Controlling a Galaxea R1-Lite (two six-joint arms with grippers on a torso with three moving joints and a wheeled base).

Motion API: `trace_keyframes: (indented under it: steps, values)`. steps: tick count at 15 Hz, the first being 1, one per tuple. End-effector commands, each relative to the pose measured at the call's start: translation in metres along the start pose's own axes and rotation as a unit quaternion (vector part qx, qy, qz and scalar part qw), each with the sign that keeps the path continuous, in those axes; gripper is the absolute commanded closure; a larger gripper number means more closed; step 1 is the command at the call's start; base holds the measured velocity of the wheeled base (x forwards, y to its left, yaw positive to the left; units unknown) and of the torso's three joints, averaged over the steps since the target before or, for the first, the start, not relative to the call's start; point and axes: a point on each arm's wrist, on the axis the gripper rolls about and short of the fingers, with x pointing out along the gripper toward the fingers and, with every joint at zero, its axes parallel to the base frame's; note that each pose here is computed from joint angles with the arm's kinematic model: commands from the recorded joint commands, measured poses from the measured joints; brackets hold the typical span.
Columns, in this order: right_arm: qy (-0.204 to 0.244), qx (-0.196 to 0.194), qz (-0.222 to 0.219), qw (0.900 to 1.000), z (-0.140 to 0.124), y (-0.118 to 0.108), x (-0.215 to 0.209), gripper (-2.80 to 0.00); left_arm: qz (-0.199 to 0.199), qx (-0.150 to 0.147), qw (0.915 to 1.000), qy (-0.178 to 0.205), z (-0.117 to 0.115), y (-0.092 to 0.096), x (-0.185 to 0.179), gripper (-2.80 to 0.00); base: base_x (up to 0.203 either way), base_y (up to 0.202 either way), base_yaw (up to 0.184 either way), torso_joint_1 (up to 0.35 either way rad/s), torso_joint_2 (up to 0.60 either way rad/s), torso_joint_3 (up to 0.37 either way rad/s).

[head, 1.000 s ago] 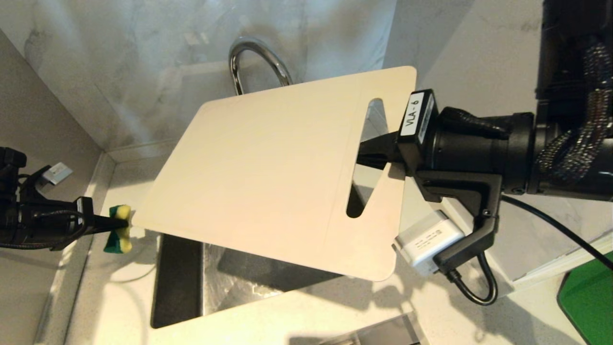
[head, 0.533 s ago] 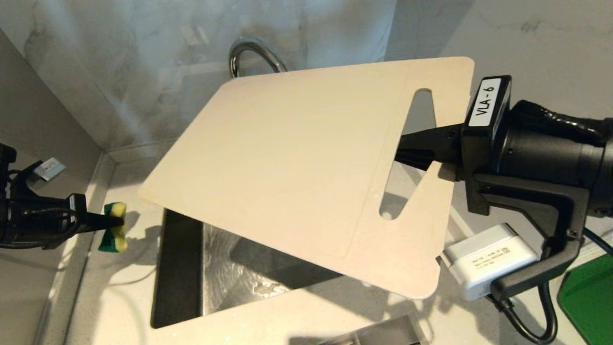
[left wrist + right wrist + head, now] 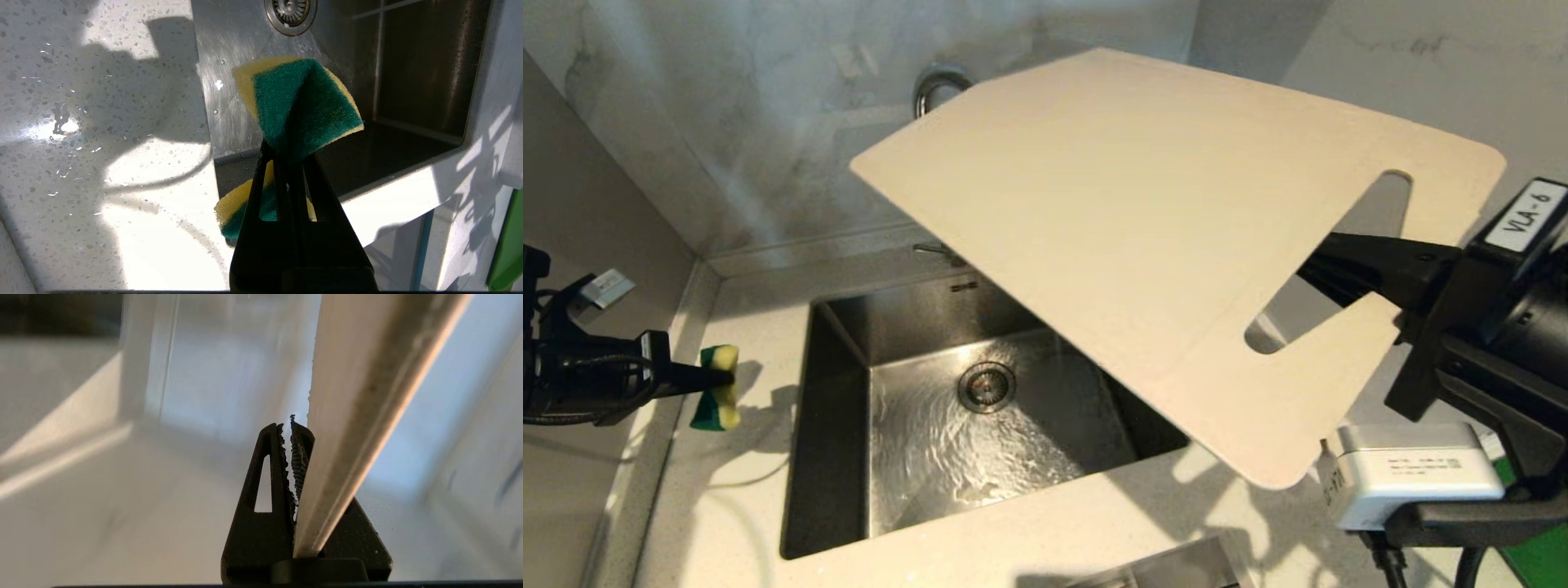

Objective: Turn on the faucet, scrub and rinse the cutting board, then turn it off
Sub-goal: Put down the cutting board

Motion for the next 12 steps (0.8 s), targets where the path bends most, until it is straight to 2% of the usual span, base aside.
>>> trace_keyframes:
  steps: [1, 8, 12]
  values:
    - [0.036, 0.020, -0.010, 0.999, 0.000, 0.005, -0.016, 0.00, -0.002, 0.000, 1.0000, 0.004, -0.001, -0.001, 0.002, 0.00, 0.000, 0.000, 0.000, 0.000, 0.00, 0.000]
    - [0.083, 0.094, 0.044, 0.991, 0.009, 0.035, -0.027, 0.00, 0.004, -0.003, 1.0000, 0.006, -0.001, 0.001, 0.005, 0.00, 0.000, 0.000, 0.000, 0.000, 0.00, 0.000]
    - [0.088, 0.104, 0.072, 0.988, 0.014, 0.051, -0.031, 0.00, 0.006, -0.006, 0.9999, 0.011, -0.001, 0.003, 0.009, 0.00, 0.000, 0.000, 0.000, 0.000, 0.00, 0.000]
